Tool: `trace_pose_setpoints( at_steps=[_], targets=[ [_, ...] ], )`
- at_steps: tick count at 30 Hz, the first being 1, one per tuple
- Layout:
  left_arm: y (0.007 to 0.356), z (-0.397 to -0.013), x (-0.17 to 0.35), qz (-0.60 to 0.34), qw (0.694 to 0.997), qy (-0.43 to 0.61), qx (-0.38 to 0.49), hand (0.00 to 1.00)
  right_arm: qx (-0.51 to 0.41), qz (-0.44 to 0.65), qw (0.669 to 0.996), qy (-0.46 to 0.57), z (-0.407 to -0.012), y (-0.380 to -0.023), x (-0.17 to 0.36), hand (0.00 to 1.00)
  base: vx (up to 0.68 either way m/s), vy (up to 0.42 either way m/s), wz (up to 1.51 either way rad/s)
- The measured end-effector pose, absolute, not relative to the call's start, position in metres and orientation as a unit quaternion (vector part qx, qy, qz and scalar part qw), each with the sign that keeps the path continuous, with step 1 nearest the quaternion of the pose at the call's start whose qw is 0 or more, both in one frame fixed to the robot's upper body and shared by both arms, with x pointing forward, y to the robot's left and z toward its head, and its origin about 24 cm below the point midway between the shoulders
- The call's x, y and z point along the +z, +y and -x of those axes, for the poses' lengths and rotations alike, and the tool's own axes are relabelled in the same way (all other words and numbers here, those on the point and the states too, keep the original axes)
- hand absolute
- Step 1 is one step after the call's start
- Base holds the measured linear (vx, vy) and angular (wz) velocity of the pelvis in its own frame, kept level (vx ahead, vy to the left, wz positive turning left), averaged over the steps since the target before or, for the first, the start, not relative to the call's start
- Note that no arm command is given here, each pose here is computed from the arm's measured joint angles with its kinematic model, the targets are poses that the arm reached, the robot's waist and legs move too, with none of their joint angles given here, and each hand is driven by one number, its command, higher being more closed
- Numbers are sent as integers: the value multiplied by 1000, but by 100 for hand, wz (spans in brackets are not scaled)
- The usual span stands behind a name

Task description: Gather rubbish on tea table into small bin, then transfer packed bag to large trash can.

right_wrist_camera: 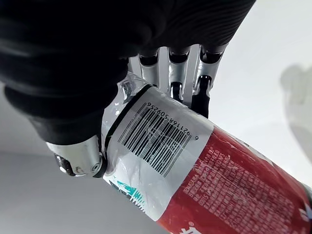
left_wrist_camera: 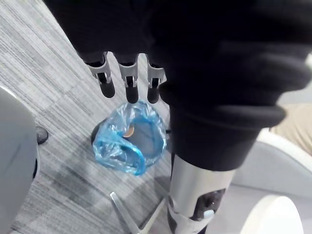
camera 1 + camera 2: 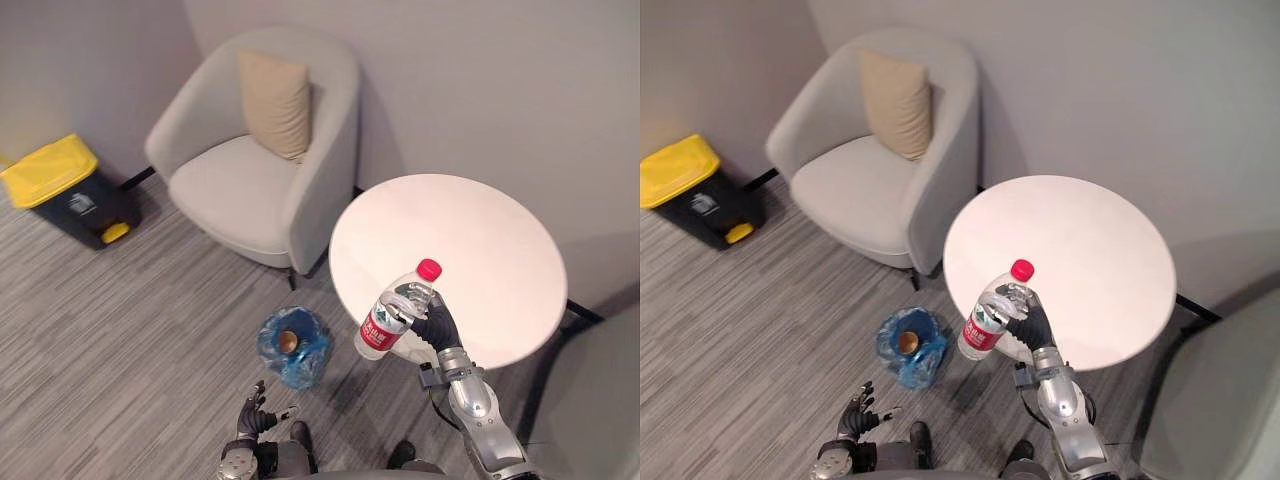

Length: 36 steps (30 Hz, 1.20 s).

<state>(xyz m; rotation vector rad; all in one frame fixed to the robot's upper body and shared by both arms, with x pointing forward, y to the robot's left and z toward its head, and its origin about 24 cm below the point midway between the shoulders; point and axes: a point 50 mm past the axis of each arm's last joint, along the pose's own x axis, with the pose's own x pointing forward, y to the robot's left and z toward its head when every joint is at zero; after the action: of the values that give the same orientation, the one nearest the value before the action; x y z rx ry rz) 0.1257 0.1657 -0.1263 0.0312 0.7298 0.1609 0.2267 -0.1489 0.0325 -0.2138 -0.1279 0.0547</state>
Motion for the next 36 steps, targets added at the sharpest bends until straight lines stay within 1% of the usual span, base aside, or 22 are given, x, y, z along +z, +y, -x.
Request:
trace_pose_setpoints(
  at_steps=[4,9,12,13,18,19,22,30,36],
  targets=[
    [169,-126,-125,-22,933,350,85,0,19,113,990,-77,-232,-146,38,100,131,167,52],
    [174,-126,-125,-31,932,350,87,0,23,99,994,-37,-232,-136,22,100,109,171,41],
    [178,-126,-124,-39,933,349,84,0,24,95,995,-32,-232,-132,20,100,79,105,56],
    [183,-127,-123,-47,933,347,85,0,30,94,995,-33,-232,-129,20,100,62,3,76],
    [186,-133,-121,-53,935,339,84,0,32,103,994,-35,-232,-130,21,100,63,-69,74],
    [181,-132,-123,-47,935,342,81,0,28,110,993,-32,-231,-134,19,100,51,-76,36],
    [179,-123,-126,-41,931,353,84,0,30,114,993,-29,-230,-136,18,100,32,-106,-5],
    [178,-119,-129,-39,927,366,74,0,34,115,993,-10,-222,-140,11,100,-5,-61,7],
    [178,-123,-131,-45,926,368,69,0,74,129,989,-18,-227,-129,12,100,-39,-15,11]
  ],
)
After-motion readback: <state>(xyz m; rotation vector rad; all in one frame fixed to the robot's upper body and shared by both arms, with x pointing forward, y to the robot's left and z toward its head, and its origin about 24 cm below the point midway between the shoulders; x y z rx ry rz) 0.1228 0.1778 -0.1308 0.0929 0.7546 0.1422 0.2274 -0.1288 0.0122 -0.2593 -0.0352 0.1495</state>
